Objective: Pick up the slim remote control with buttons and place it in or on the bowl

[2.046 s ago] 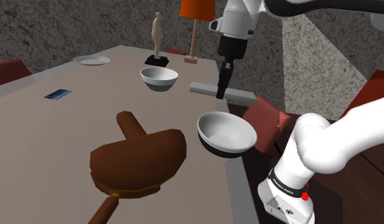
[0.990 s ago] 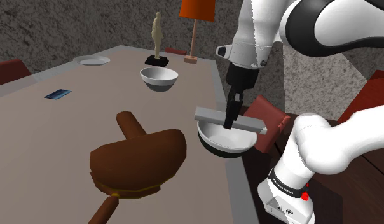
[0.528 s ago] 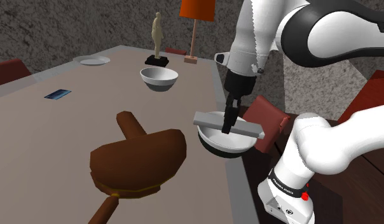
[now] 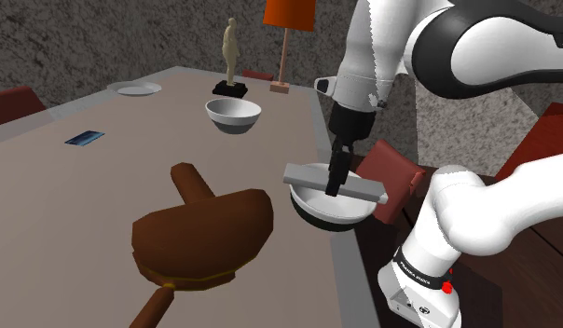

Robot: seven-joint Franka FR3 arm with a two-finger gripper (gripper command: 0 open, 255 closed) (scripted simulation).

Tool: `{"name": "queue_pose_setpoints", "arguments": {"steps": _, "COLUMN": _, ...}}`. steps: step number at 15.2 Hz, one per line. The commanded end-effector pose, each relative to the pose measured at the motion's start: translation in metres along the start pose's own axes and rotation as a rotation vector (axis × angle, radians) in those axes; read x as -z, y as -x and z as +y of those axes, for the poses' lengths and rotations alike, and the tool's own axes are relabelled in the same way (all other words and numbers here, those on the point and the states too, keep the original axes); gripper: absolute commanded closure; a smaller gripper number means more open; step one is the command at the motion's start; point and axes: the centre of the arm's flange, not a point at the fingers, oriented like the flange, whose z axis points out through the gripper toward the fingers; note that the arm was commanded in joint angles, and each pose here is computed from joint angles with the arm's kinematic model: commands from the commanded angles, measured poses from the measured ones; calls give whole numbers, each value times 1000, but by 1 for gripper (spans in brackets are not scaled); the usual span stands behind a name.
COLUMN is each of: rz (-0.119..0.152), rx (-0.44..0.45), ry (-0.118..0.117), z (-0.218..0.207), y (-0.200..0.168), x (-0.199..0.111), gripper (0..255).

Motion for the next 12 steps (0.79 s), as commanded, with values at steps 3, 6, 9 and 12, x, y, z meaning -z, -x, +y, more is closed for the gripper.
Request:
{"name": "queue_pose_setpoints", "arguments": {"steps": 3, "rz": 0, "rx": 0, "ry": 0, "z": 0, "y": 0, "x": 26, "gripper": 0}}
{"name": "queue_pose_setpoints", "arguments": {"steps": 6, "rz": 0, "rx": 0, "ry": 0, "z": 0, "y": 0, "x": 50, "gripper": 0}}
{"name": "queue_pose_setpoints", "arguments": {"steps": 9, "rz": 0, "rx": 0, "ry": 0, "z": 0, "y": 0, "x": 50, "gripper": 0}}
{"name": "queue_pose_setpoints", "arguments": {"steps": 12, "rz": 0, "rx": 0, "ry": 0, "z": 0, "y": 0, "x": 50, "gripper": 0}}
